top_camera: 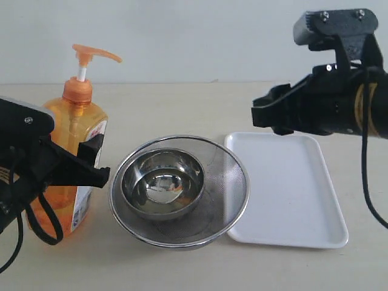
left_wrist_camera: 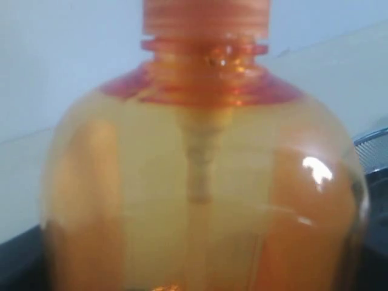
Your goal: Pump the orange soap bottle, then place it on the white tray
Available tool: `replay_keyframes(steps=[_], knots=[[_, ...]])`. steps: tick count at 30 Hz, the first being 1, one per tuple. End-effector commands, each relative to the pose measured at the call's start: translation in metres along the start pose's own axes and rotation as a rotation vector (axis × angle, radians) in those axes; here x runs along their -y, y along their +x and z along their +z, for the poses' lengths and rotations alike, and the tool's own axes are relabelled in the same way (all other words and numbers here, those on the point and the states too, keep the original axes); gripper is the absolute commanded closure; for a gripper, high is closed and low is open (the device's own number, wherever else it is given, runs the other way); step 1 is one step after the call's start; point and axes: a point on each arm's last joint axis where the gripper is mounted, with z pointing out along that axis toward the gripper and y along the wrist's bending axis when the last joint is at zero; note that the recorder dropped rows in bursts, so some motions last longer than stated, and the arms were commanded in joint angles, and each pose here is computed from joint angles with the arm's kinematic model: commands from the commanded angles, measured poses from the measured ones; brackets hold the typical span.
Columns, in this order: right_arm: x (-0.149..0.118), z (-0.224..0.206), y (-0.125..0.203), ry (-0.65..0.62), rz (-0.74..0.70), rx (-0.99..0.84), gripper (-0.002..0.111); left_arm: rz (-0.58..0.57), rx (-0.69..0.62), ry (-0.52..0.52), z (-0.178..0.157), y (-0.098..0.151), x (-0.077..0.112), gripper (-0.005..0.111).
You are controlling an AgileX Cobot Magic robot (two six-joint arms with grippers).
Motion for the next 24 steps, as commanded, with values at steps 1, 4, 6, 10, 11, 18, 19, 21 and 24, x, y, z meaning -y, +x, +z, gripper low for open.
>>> replay_keyframes(steps=[1,4,6,10,11,18,19,21,24], knots=[[0.016,-0.007,0.008,0.156,0.02,0.026,0.077,-0.074,0.123,-0.053,-0.003,-0.011,-0.007,0.102],[0.022,-0.012,0.007,0.212,0.058,0.057,0.102,-0.097,0.152,-0.07,-0.005,-0.011,-0.009,0.102],[0.026,-0.015,0.008,0.251,0.092,0.074,0.108,-0.097,0.169,-0.08,-0.006,-0.011,-0.011,0.102],[0.028,-0.015,0.015,0.272,0.089,0.058,0.108,-0.104,0.202,-0.093,-0.009,-0.014,-0.013,0.102],[0.028,-0.015,0.017,0.273,0.097,0.053,0.108,-0.116,0.218,-0.097,-0.01,-0.016,-0.014,0.102],[0.036,-0.017,0.026,0.353,0.122,0.055,0.108,-0.171,0.348,-0.114,-0.022,-0.037,-0.022,0.102],[0.037,-0.017,0.026,0.355,0.122,0.055,0.108,-0.177,0.371,-0.114,-0.024,-0.041,-0.023,0.102],[0.037,-0.017,0.026,0.355,0.124,0.055,0.108,-0.179,0.407,-0.081,-0.028,-0.046,-0.022,0.102],[0.038,-0.018,0.026,0.368,0.125,0.061,0.108,-0.185,0.496,0.002,-0.032,-0.064,-0.017,0.102]])
